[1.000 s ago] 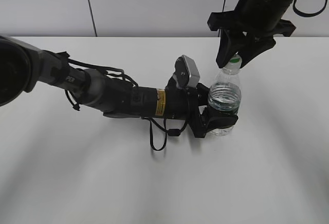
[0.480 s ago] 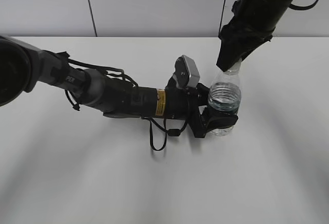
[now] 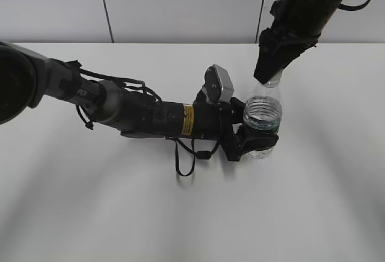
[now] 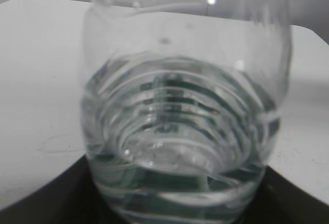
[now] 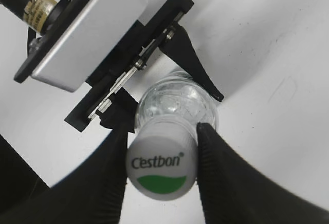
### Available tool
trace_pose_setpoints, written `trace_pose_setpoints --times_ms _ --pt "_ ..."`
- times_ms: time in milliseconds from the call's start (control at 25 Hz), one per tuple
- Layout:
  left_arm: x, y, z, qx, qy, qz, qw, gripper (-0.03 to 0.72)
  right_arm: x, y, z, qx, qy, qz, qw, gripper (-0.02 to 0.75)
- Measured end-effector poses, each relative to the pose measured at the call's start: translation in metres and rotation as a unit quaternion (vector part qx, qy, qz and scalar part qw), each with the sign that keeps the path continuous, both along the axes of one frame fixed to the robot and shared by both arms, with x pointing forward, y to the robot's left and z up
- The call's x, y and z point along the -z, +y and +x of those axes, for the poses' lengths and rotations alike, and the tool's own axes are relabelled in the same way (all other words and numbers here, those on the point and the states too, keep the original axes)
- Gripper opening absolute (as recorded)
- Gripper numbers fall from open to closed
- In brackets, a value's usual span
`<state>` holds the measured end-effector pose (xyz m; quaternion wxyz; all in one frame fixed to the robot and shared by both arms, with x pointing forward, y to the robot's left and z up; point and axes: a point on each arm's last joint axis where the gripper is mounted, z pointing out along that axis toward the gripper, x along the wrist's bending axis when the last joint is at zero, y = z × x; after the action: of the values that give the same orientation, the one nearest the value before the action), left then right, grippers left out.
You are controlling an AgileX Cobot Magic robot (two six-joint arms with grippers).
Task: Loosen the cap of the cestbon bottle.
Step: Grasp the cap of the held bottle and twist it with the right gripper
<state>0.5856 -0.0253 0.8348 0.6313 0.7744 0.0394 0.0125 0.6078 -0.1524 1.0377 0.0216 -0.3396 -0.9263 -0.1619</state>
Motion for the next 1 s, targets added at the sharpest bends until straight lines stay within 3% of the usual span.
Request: trace_pose_setpoints --times_ms 600,1000 --pt "0.0000 0.0000 0.0000 0.000 0.000 0.000 1.000 0.501 -0.0002 0.0005 -0.0001 -0.020 -0.006 0.001 1.000 0.314" --pt "0.0001 0.0003 0.0002 0.000 0.000 0.001 1.000 0.501 -0.0010 0.0007 -0.0006 -0.156 -0.052 -0.007 0.986 0.310"
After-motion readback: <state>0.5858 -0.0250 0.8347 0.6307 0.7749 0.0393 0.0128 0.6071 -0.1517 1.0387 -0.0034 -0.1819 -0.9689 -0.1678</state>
